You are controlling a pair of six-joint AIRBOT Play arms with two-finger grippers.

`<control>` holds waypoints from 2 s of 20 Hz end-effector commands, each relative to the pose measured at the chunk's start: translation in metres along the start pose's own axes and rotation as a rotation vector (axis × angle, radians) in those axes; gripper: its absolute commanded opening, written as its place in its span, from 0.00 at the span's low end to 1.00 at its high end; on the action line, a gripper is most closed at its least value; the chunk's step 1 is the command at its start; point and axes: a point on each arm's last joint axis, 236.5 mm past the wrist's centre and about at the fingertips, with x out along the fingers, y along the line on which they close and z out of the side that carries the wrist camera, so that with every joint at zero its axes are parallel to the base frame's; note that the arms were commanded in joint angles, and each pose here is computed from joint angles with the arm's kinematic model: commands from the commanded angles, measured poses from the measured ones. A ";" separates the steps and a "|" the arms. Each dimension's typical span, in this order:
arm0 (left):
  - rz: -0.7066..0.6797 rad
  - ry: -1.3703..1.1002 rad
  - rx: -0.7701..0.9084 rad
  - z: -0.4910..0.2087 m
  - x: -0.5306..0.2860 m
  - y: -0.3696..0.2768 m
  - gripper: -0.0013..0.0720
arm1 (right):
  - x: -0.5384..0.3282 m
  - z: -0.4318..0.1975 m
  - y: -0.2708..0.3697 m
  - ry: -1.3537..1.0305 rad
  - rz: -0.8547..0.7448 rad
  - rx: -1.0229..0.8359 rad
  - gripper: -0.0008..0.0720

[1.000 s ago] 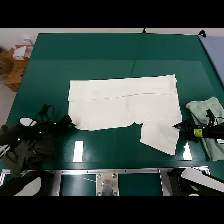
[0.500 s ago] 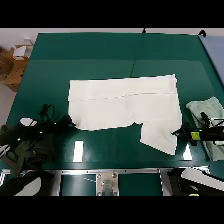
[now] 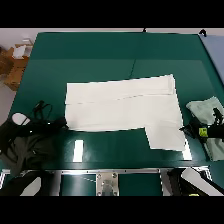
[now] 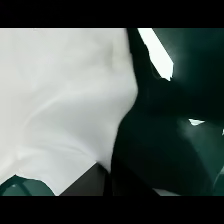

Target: Fold the shirts.

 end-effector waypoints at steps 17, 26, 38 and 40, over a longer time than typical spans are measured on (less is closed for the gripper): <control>0.095 -0.112 0.149 0.086 -0.105 -0.022 0.04 | -0.069 0.058 0.135 -0.177 -0.075 -0.337 0.04; -0.068 -0.035 0.113 0.158 -0.059 -0.067 0.04 | -0.012 0.117 0.171 -0.101 -0.075 -0.368 0.04; -0.119 -0.299 0.170 0.271 -0.039 -0.124 1.00 | -0.011 0.199 0.195 -0.197 -0.015 -0.360 0.71; -0.136 -0.347 0.182 0.291 -0.077 -0.129 1.00 | -0.038 0.199 0.182 -0.164 -0.022 -0.345 0.72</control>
